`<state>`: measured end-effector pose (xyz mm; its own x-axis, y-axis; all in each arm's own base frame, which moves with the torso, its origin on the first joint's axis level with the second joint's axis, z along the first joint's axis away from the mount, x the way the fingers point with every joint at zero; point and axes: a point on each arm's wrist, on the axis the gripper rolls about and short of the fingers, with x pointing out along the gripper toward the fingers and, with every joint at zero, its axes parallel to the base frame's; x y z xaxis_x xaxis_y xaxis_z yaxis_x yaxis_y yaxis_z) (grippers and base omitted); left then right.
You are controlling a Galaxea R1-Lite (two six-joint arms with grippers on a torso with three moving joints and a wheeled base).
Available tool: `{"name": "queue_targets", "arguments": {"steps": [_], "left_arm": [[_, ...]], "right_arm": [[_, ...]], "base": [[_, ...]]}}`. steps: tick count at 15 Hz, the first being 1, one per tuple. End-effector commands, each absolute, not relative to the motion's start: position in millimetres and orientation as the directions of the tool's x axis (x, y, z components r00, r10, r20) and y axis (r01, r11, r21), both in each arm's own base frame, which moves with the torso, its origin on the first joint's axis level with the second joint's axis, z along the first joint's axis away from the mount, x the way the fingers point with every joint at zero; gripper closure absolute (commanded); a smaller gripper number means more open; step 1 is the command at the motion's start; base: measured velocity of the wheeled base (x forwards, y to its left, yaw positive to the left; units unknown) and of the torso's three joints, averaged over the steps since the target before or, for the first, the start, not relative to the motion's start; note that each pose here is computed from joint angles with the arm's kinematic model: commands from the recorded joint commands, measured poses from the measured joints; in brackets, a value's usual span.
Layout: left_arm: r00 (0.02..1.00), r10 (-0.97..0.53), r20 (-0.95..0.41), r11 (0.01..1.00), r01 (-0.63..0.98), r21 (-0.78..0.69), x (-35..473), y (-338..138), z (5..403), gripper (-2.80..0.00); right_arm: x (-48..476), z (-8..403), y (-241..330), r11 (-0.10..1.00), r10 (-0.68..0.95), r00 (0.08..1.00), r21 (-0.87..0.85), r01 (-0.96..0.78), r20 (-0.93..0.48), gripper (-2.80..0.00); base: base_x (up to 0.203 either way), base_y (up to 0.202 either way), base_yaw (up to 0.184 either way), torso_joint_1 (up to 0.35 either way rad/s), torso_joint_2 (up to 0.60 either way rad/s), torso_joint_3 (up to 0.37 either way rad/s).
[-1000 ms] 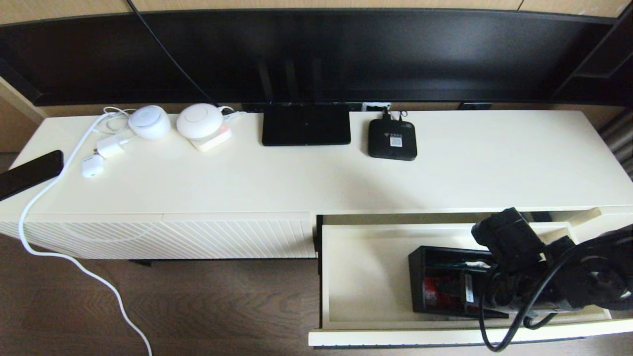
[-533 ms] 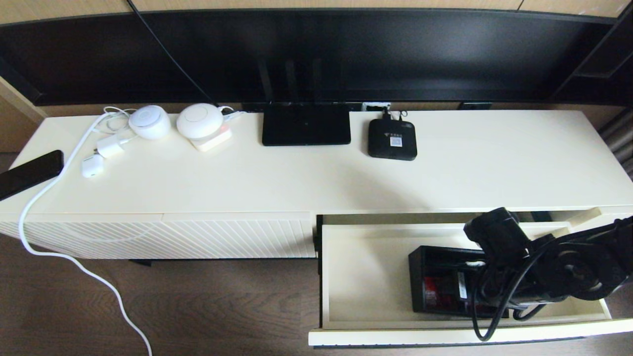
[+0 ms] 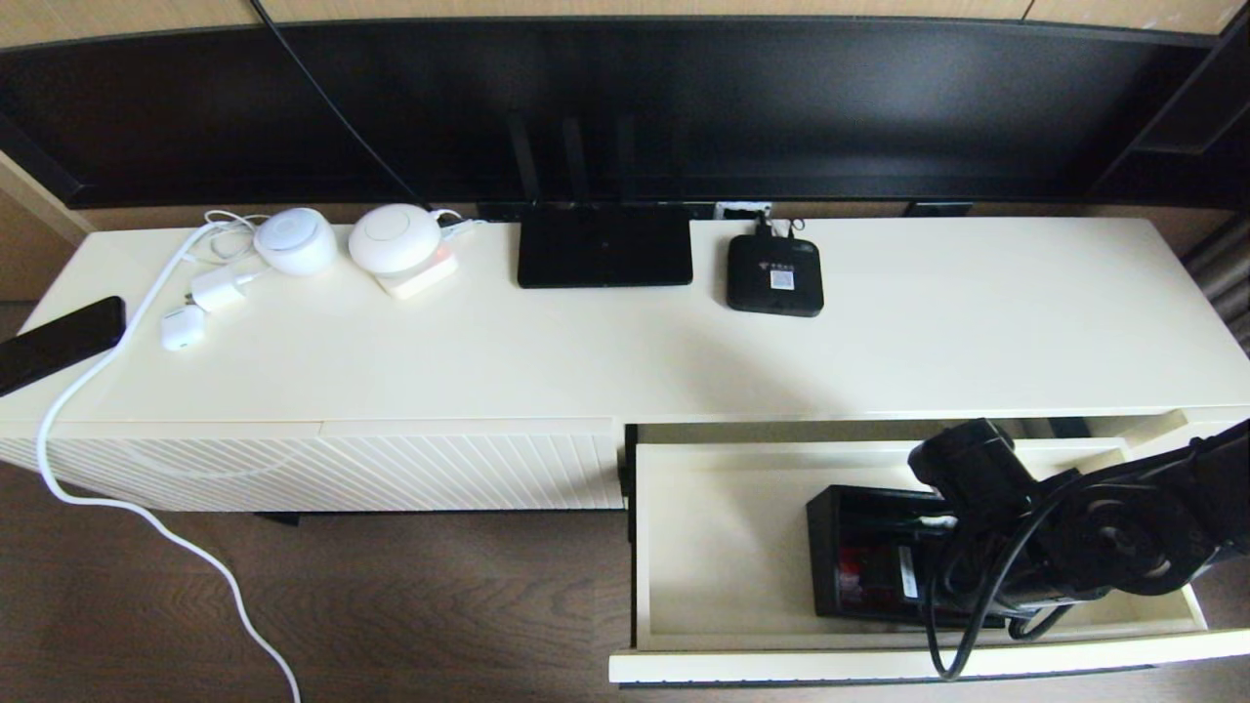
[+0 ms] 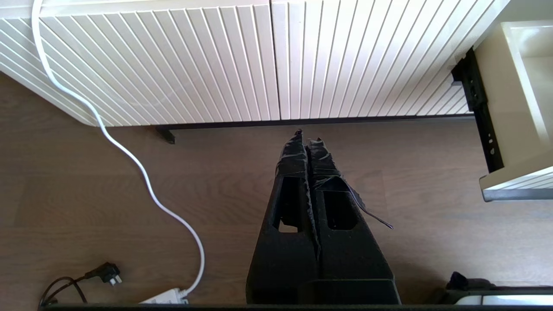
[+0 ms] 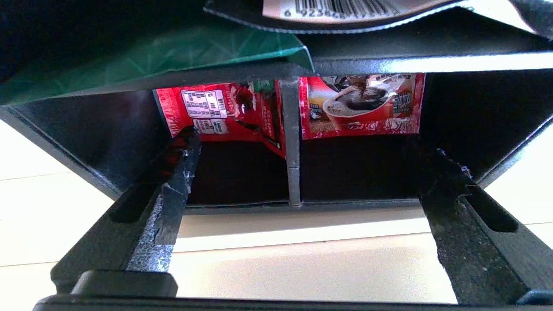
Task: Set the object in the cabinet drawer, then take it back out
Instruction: Take the storage box out of the drawer and put it on the table
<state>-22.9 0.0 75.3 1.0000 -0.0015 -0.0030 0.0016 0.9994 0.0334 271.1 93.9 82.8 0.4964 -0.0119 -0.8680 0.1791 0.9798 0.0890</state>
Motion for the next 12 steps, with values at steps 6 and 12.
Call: {"name": "queue_targets", "arguments": {"steps": [6,12], "left_arm": [[1.000,-0.002,-0.005,0.999,0.002,0.034,-22.8,0.0,75.5,0.00],[1.000,-0.002,-0.004,0.999,0.002,0.034,-22.9,0.0,75.5,0.00]], "right_arm": [[269.2,78.2,94.1,0.980,-0.003,0.488,0.096,0.177,-0.873,-2.80],[270.6,79.5,94.7,0.980,0.000,0.496,0.100,0.174,-0.869,-2.80]], "base": [[0.000,0.000,0.000,0.000,0.00,0.000],[0.000,0.000,0.000,0.000,0.00,0.000]]}}
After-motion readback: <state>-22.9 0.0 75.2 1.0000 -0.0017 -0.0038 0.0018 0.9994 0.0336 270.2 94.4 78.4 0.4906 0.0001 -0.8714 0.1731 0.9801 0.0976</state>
